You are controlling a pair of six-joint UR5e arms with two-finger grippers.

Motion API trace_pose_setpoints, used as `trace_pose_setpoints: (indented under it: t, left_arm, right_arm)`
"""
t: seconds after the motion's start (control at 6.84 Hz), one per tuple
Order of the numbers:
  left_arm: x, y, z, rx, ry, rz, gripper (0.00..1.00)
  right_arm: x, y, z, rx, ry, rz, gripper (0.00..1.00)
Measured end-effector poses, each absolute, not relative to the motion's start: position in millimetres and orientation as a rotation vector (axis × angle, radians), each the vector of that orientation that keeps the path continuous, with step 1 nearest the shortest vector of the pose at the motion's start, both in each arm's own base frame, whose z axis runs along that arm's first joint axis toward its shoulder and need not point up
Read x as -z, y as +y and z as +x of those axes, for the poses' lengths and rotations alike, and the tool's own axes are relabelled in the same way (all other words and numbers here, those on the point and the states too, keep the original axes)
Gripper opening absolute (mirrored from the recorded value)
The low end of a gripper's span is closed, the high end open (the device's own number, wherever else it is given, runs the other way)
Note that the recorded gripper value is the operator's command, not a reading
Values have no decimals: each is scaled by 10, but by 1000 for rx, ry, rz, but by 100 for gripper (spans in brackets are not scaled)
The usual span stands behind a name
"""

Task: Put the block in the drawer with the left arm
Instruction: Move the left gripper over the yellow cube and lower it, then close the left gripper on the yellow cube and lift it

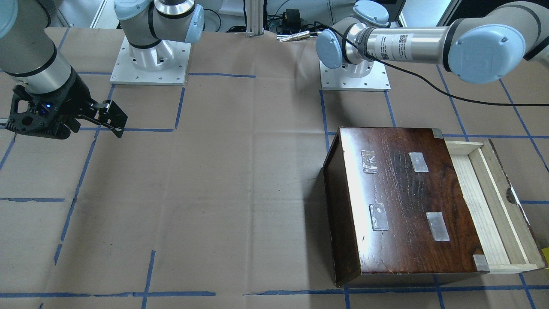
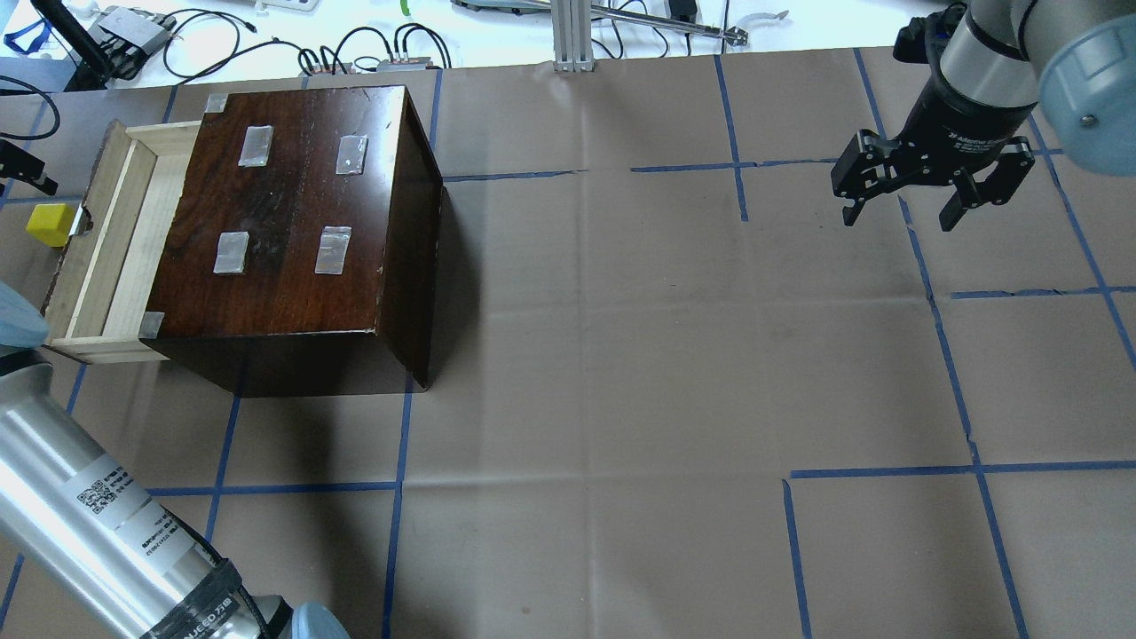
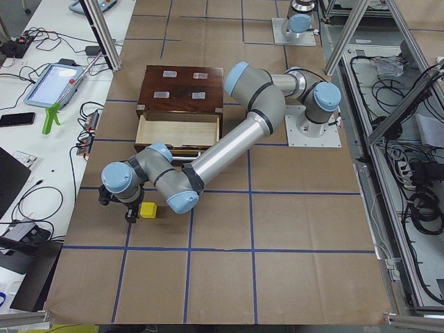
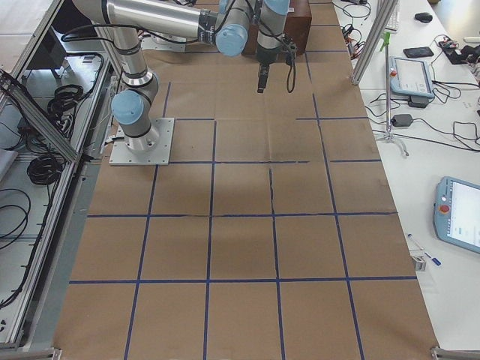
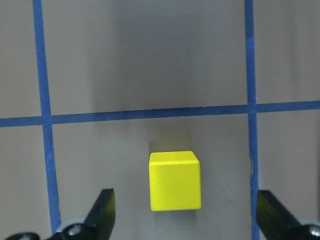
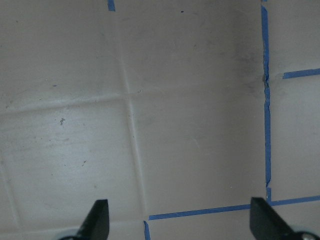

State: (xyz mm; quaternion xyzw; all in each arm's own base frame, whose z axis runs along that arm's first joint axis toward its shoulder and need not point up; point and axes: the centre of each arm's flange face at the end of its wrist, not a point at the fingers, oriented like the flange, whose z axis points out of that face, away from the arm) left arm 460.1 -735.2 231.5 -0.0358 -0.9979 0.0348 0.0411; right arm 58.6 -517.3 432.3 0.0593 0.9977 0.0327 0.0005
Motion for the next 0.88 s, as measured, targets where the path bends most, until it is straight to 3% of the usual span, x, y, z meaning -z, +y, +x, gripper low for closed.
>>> trace_pose_setpoints:
  t: [0.15,0.58,0.88]
  left_arm:
    - [-2125,-7347,4632,-80,-3043,-108,96]
    - [-1849,-7277,4766,-41,-3027,-84,45]
    - [-1936,-7285,4769,-54,-3037,-85,27]
  right_arm:
    - [-4323,-5173,586,-103,3133,186,100]
    - [-4323,-5172,586,-103,3133,185,100]
    - [-4326,-5172,586,-102,3133,185,100]
